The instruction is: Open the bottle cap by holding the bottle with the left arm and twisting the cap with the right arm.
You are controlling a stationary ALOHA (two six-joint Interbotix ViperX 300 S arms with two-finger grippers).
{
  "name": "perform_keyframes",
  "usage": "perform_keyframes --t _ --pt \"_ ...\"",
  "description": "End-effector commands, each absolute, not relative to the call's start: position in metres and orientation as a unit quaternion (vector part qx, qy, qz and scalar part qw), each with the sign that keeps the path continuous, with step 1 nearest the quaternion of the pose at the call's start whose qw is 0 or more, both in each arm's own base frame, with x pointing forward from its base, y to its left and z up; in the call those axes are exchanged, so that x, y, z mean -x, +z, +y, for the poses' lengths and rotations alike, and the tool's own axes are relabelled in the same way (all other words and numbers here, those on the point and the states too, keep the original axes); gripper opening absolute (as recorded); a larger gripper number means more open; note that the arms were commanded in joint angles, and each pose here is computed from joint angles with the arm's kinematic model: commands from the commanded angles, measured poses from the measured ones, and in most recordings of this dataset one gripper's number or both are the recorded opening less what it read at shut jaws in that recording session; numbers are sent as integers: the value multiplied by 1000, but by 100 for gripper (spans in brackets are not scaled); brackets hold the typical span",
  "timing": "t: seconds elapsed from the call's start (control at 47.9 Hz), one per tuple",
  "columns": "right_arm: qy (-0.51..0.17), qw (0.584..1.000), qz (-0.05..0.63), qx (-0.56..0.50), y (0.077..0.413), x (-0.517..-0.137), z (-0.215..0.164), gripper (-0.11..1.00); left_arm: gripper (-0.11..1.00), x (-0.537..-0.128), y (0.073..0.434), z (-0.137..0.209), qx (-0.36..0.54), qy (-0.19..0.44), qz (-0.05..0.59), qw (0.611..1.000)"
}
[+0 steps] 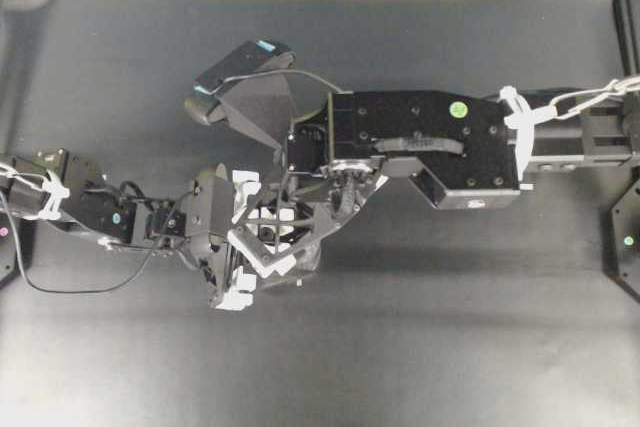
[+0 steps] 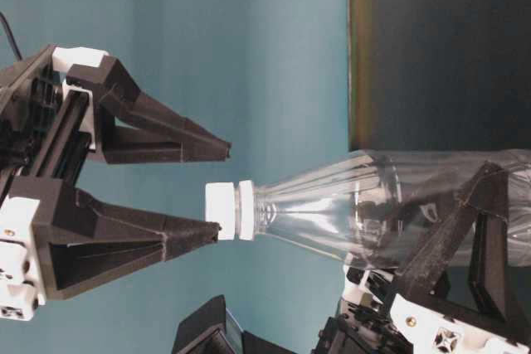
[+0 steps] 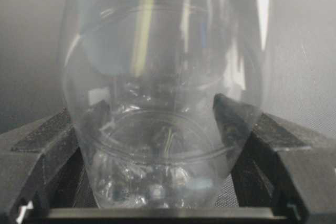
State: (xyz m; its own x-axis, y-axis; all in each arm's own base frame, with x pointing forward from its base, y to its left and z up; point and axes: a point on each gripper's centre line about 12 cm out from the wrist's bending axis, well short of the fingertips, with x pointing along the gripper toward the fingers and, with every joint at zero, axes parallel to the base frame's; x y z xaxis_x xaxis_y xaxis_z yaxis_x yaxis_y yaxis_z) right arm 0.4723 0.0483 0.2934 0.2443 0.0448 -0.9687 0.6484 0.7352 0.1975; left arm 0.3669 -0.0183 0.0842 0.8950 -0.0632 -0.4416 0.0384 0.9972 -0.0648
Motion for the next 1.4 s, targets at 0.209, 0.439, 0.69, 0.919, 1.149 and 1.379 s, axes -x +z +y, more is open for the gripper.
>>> perform_keyframes --t 0.209,0.439,0.69,0.919,1.149,1.379 --pt "-202 737 569 -303 299 -475 50 70 81 -357 70 -20 26 -28 260 965" --pt "-198 740 568 -300 299 -476 50 69 81 -357 70 -20 27 -28 261 964" --pt "-180 750 574 -275 295 -479 50 48 81 -357 70 -20 27 -28 261 964" --pt "-151 765 578 -240 296 -480 49 37 81 -358 71 -20 27 -28 260 965" --pt "-87 781 599 -150 296 -477 46 37 81 -358 70 -20 27 -28 261 965" --pt "44 796 603 23 297 -478 46 37 81 -358 70 -21 27 -28 261 964"
